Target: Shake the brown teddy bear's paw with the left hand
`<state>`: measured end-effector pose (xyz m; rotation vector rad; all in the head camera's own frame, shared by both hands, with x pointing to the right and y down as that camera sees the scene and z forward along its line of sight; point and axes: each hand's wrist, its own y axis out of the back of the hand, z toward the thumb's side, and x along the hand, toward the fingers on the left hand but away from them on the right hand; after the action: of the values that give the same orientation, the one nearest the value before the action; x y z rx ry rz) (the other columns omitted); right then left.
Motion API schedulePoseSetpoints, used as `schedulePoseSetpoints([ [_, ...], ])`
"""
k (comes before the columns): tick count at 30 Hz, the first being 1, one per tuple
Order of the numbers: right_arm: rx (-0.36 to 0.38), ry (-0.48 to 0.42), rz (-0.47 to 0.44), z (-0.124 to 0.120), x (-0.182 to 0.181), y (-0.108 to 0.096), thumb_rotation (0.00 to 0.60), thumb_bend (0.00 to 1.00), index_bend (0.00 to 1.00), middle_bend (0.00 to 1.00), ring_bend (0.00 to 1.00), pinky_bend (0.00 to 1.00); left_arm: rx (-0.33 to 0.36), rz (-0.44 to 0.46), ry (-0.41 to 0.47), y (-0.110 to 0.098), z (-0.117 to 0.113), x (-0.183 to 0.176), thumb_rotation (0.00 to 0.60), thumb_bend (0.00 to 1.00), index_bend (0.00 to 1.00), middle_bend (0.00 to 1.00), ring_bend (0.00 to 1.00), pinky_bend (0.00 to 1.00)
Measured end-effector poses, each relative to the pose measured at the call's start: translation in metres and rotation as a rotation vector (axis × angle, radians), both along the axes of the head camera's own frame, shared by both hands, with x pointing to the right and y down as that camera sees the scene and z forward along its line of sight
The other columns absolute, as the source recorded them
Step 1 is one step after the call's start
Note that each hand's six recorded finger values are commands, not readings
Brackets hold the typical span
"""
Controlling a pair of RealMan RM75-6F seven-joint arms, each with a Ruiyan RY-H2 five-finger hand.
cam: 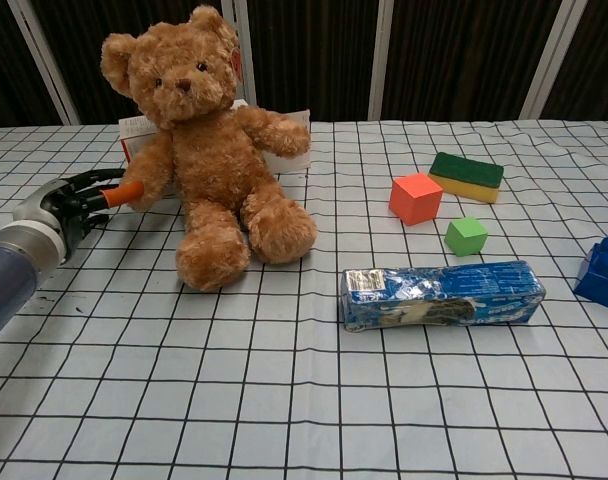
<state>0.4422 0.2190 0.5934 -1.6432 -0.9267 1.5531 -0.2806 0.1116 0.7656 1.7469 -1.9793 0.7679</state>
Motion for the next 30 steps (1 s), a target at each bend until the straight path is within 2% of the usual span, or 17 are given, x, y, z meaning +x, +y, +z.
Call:
schedulePoseSetpoints([
  [5, -0.002, 0.000, 0.002, 0.001, 0.000, 0.000, 0.600, 0.10, 0.00, 0.00, 0.00, 0.00, -0.009, 0.007, -0.016, 0.000, 0.002, 0.003, 0.600, 0.49, 0.35, 0.36, 0.01, 0.04],
  [12, -0.007, -0.006, -0.003, 0.001, -0.001, 0.000, 0.600, 0.10, 0.00, 0.00, 0.00, 0.00, -0.003, -0.007, -0.013, -0.002, -0.001, 0.006, 0.600, 0.59, 0.41, 0.41, 0.03, 0.05],
  [21, -0.013, -0.015, -0.007, 0.000, -0.002, 0.001, 0.600, 0.10, 0.00, 0.00, 0.00, 0.00, 0.011, -0.020, -0.007, -0.005, -0.007, 0.006, 0.600, 0.62, 0.45, 0.45, 0.05, 0.06],
  [30, -0.023, -0.018, -0.007, 0.001, -0.002, 0.002, 0.600, 0.10, 0.00, 0.00, 0.00, 0.00, 0.056, -0.012, -0.020, -0.010, -0.019, 0.010, 0.600, 0.62, 0.45, 0.44, 0.05, 0.06],
])
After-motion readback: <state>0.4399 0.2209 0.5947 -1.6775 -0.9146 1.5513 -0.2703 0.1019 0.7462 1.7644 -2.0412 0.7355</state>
